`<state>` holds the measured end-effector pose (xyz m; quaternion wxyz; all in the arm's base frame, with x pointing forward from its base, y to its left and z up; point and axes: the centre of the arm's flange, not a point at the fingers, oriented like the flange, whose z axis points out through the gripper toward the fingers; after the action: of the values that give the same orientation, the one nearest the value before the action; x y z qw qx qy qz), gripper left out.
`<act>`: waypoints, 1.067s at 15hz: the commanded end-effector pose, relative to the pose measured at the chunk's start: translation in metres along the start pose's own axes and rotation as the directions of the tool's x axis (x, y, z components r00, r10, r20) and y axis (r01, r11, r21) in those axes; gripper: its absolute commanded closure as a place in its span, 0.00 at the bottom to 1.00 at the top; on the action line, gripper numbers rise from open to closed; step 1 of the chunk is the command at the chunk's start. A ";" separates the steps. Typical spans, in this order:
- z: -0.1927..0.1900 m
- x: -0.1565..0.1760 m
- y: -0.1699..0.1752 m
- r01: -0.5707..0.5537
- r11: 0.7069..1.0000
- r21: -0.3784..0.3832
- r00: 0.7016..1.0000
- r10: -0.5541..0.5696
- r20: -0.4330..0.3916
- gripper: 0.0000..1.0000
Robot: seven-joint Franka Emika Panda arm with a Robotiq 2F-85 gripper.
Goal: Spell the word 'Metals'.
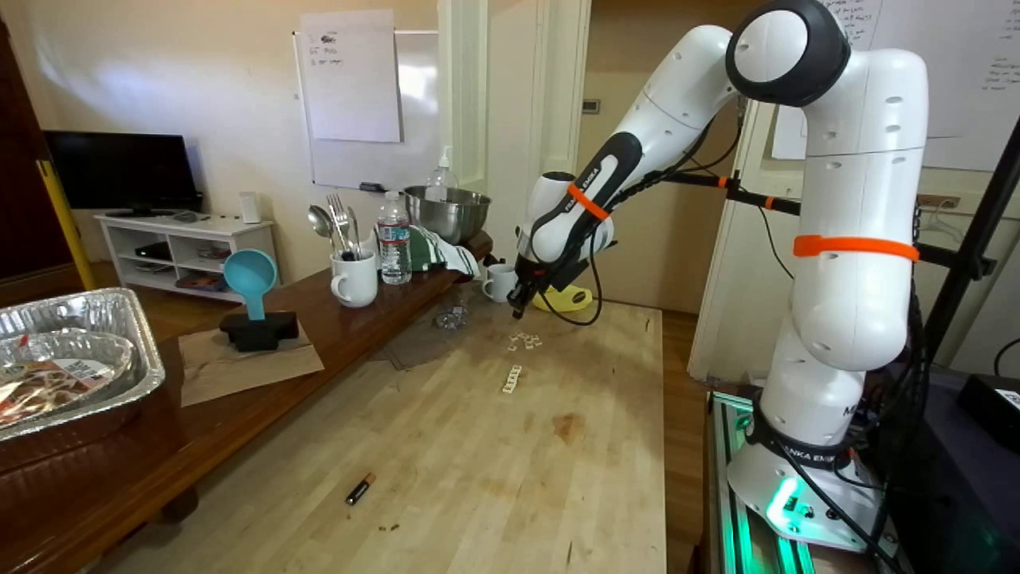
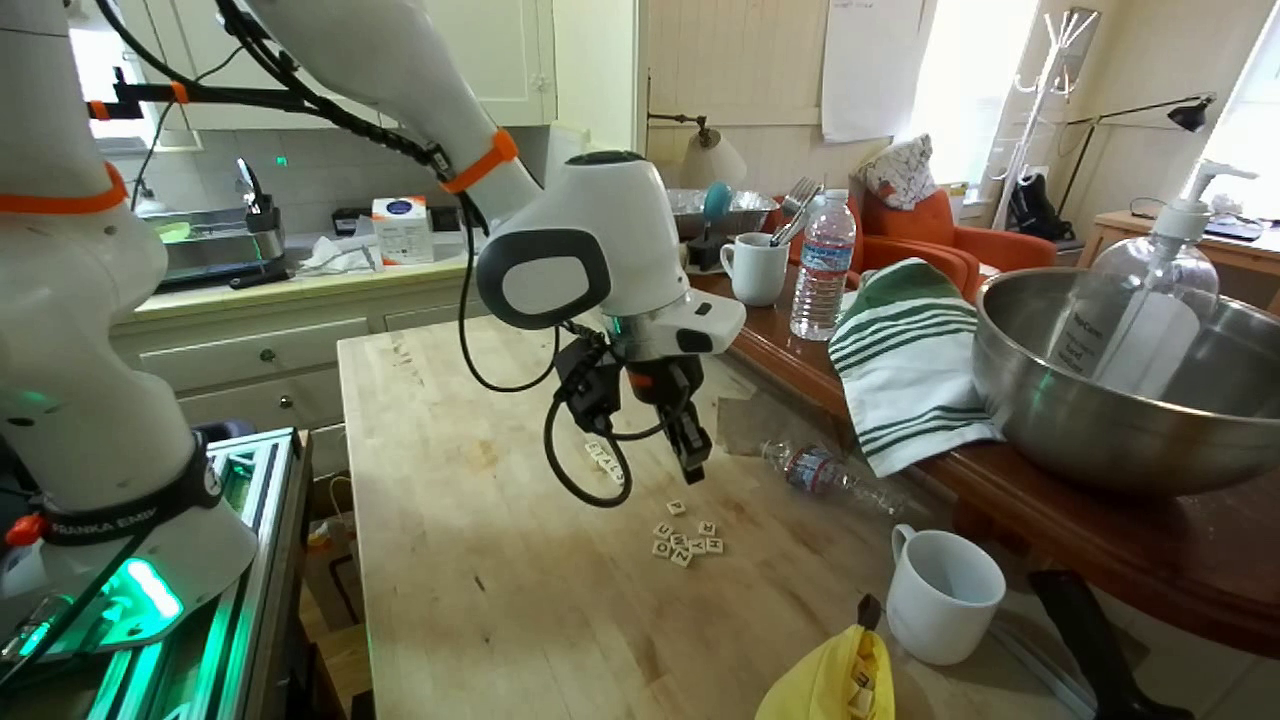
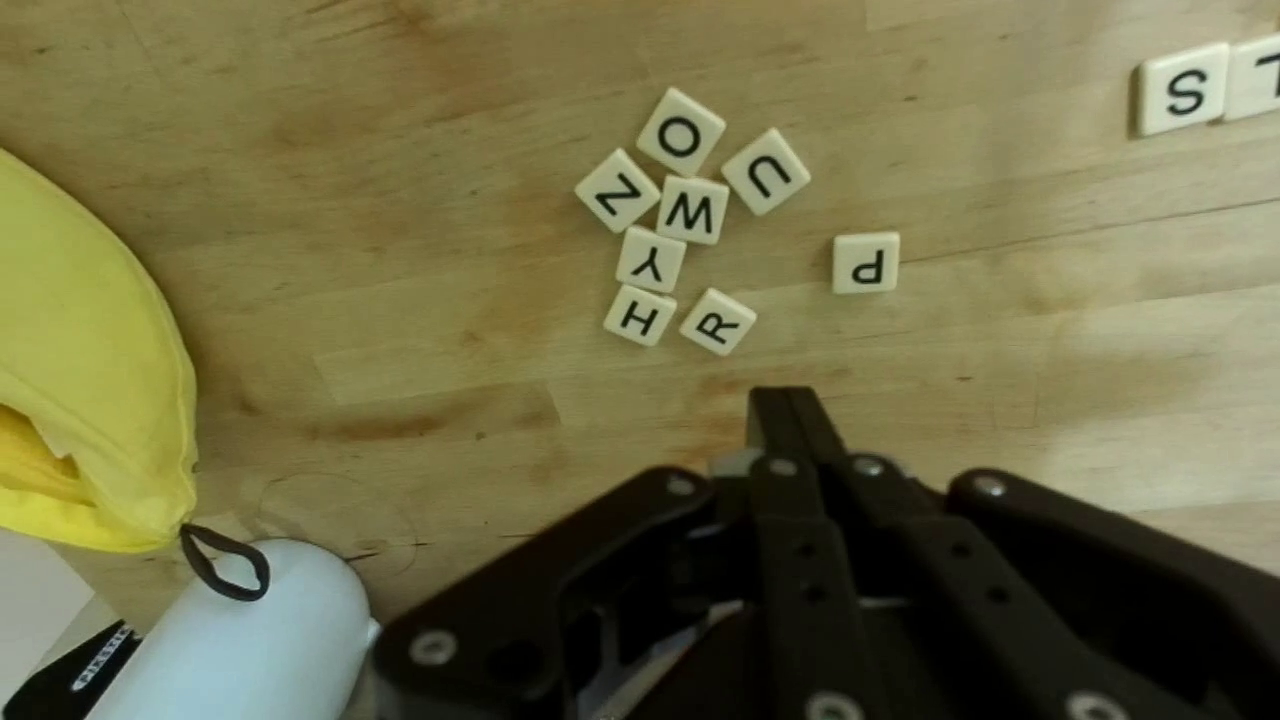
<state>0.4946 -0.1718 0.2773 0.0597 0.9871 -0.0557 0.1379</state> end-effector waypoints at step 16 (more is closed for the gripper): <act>0.047 0.001 0.024 0.291 0.957 0.003 0.954 -0.290 0.080 1.00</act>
<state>0.4978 -0.1891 0.2451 0.0759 0.9909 0.0409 0.1033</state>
